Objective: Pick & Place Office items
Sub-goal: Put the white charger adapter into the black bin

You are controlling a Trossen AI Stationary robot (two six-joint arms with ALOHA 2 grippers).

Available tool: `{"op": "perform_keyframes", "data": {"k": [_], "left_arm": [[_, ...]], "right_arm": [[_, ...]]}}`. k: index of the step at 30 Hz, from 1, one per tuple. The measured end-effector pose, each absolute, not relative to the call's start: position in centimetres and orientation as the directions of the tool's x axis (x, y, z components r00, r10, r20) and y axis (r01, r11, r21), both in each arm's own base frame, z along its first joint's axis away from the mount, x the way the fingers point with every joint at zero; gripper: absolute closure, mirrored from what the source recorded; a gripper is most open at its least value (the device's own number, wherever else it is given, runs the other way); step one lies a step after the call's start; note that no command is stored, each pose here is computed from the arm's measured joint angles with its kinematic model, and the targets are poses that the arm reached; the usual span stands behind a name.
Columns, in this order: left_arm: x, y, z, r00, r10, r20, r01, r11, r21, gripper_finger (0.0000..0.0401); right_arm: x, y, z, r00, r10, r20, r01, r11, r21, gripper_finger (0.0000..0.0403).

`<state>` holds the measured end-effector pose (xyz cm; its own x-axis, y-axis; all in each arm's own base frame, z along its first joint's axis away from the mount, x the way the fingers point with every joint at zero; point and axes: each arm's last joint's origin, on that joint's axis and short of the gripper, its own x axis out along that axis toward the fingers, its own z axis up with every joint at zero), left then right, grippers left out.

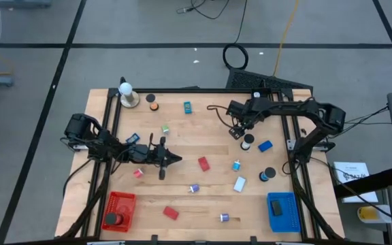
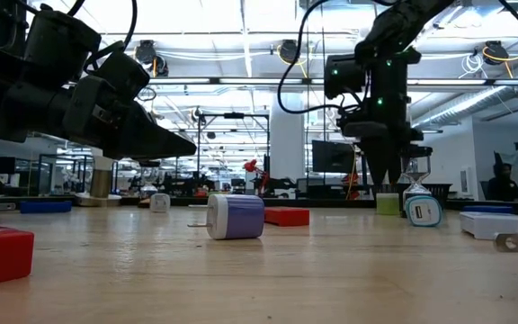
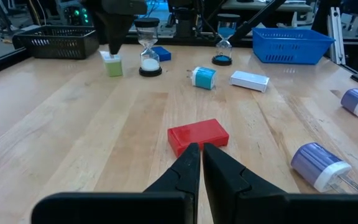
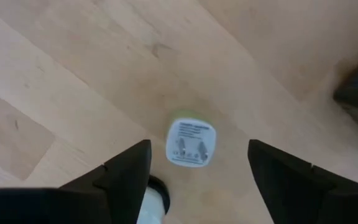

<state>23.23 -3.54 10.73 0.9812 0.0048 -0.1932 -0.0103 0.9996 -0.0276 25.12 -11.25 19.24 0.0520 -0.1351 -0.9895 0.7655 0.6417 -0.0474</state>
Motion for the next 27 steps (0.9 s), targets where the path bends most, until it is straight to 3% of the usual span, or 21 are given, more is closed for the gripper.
{"op": "perform_keyframes", "data": {"k": [15,27], "left_arm": [[23.2,-3.5,10.7,0.981,0.004,-0.193,-0.010,1.000,-0.030,0.0375],[23.2,-3.5,10.7,0.981,0.004,-0.193,-0.010,0.999,-0.030,0.0375]], "right_arm": [[24.8,-10.9,16.7,0.110,-0.081,-0.991,0.781,0.624,0.036,0.0163],[24.6,-11.1,15.9,0.141,-0.099,-0.985,0.800,0.597,0.055,0.0229]]}}
